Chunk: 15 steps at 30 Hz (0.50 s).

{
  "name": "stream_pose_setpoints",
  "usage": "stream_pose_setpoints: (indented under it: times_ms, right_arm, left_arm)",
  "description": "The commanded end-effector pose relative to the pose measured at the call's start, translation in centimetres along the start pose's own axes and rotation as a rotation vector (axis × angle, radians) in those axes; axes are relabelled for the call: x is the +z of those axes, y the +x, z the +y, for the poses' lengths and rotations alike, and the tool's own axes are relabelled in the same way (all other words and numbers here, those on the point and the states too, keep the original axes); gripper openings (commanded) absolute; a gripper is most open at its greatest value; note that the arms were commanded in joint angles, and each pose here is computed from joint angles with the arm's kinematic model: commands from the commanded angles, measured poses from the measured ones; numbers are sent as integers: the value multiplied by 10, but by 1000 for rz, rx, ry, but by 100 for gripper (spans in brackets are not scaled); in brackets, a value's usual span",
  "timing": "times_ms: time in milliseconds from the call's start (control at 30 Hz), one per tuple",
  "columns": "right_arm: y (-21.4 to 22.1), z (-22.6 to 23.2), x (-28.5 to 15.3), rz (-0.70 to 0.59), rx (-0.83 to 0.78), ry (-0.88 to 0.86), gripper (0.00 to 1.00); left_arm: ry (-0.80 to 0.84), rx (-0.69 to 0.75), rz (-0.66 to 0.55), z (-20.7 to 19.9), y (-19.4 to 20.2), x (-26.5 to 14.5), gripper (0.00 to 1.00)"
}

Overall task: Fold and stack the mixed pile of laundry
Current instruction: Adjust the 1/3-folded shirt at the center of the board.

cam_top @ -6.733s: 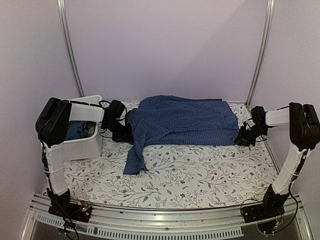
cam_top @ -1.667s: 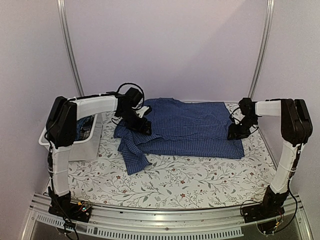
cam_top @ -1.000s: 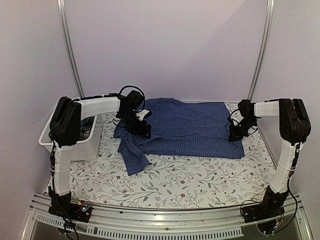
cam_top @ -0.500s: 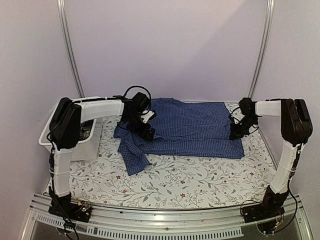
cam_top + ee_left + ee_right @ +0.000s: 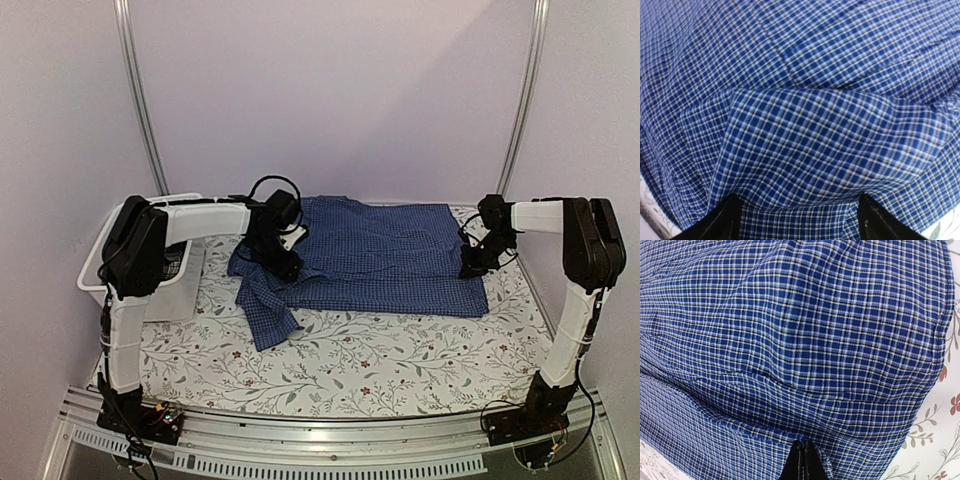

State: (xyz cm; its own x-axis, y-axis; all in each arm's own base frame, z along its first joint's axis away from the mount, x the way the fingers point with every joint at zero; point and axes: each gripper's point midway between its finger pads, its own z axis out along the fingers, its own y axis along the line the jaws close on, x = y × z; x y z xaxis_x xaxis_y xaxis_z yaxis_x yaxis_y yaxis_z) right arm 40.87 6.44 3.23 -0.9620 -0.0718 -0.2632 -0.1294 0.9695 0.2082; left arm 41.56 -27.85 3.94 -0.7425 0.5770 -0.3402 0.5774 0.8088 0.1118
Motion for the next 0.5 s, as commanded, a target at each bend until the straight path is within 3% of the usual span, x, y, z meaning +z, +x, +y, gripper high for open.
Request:
stream_pose_setpoints:
  times_ms: [0,300,467]
  right_arm:
    - [-7,4,-14,-40,-5,4,0]
    - [-2,3,-13,-36,-3,11,0]
    - [-3,3,-13,-39,-3,10,0]
  left_arm:
    - [-97,-18,20,21,10,-1,82]
    - [-15,-236,-60,49,3,-40,82]
    - [47,-325,-48,56,16,-37,85]
